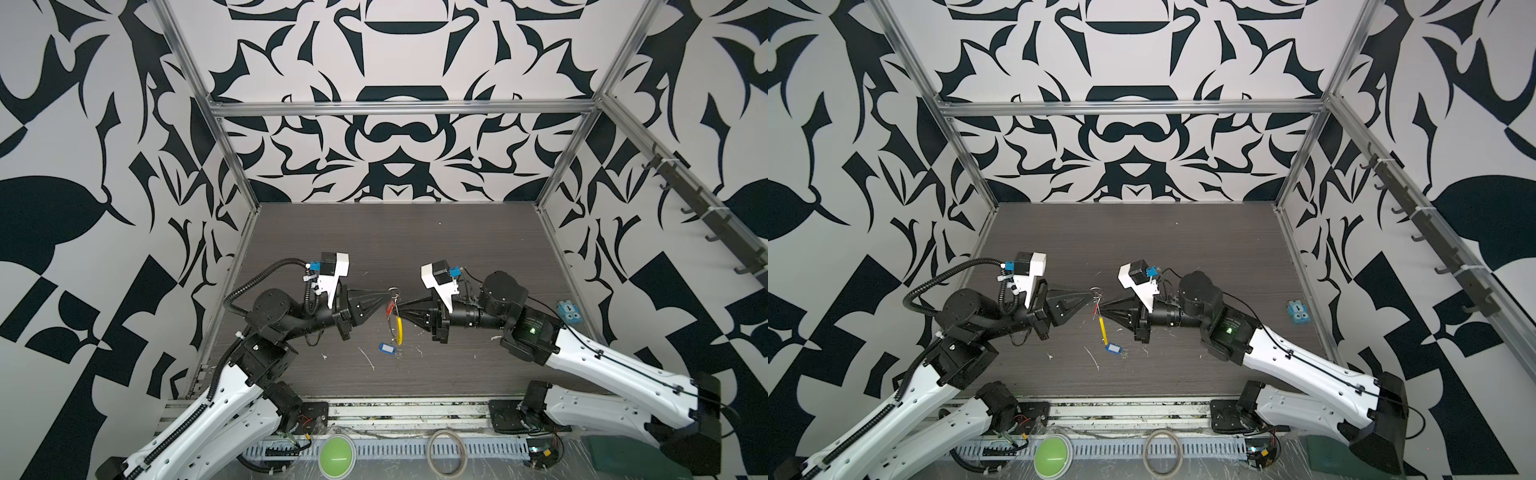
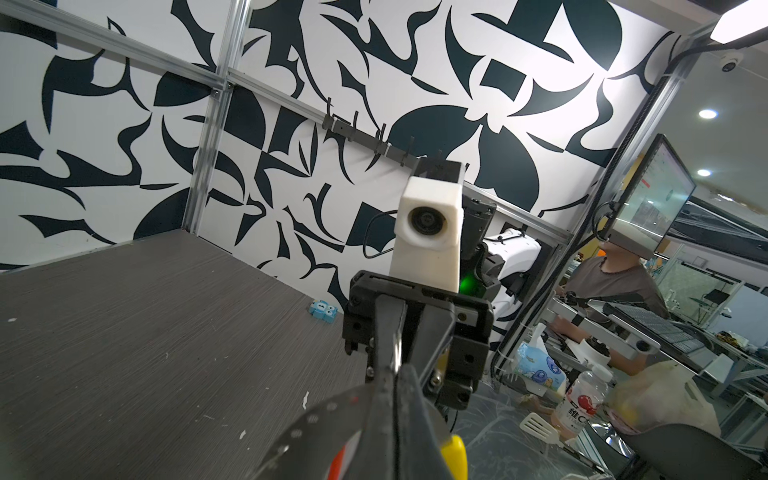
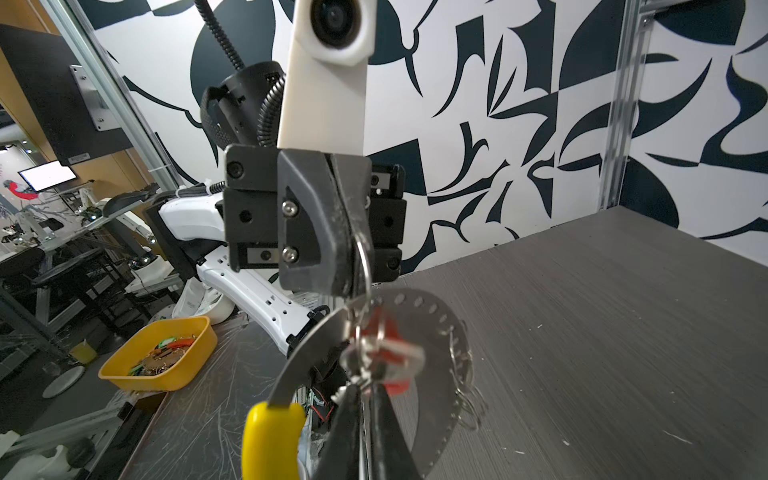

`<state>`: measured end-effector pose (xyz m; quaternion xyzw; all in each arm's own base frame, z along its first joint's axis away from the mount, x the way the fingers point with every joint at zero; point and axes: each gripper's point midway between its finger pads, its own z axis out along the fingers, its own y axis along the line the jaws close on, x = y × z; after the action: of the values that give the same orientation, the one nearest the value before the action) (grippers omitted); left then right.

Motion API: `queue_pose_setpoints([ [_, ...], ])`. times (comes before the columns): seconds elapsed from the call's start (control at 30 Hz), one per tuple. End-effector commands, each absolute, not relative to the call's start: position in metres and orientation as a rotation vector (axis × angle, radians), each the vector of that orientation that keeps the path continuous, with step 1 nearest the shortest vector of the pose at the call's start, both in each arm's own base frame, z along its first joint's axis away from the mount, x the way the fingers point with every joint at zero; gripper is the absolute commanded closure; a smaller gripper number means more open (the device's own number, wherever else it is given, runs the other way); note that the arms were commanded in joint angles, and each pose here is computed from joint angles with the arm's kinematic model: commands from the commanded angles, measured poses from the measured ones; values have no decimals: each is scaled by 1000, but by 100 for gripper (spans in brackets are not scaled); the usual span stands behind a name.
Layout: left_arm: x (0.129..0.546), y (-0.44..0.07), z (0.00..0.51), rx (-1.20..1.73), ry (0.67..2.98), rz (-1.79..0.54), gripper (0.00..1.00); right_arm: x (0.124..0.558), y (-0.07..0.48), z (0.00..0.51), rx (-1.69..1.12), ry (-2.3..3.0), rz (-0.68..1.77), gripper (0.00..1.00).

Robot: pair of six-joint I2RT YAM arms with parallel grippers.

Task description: Remove the keys from the keyring

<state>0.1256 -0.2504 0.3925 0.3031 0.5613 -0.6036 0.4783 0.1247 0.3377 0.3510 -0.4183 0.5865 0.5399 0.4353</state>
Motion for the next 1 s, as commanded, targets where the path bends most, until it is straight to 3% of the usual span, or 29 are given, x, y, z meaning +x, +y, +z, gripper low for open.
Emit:
queue_pose_setpoints([
  [0.0,123,-246,401,727,1316,-1472,100,121,338,371,-1045,1393,1335,92],
  [0.13,121,-246,402,738,1312,-1468,100,119,340,366,-1069,1423,1311,91],
  [0.3,116,-245,401,770,1327,-1469,100,116,329,363,-1079,1445,1262,73],
  [0.5,109,-245,400,800,1326,-1490,100,111,313,391,-1041,1348,1237,62],
  [0.8,101,-246,402,828,1309,-1531,100,115,323,407,-1043,1298,1246,61],
  [0.97,100,-247,401,839,1312,-1540,100,110,327,409,-1070,1280,1272,68],
])
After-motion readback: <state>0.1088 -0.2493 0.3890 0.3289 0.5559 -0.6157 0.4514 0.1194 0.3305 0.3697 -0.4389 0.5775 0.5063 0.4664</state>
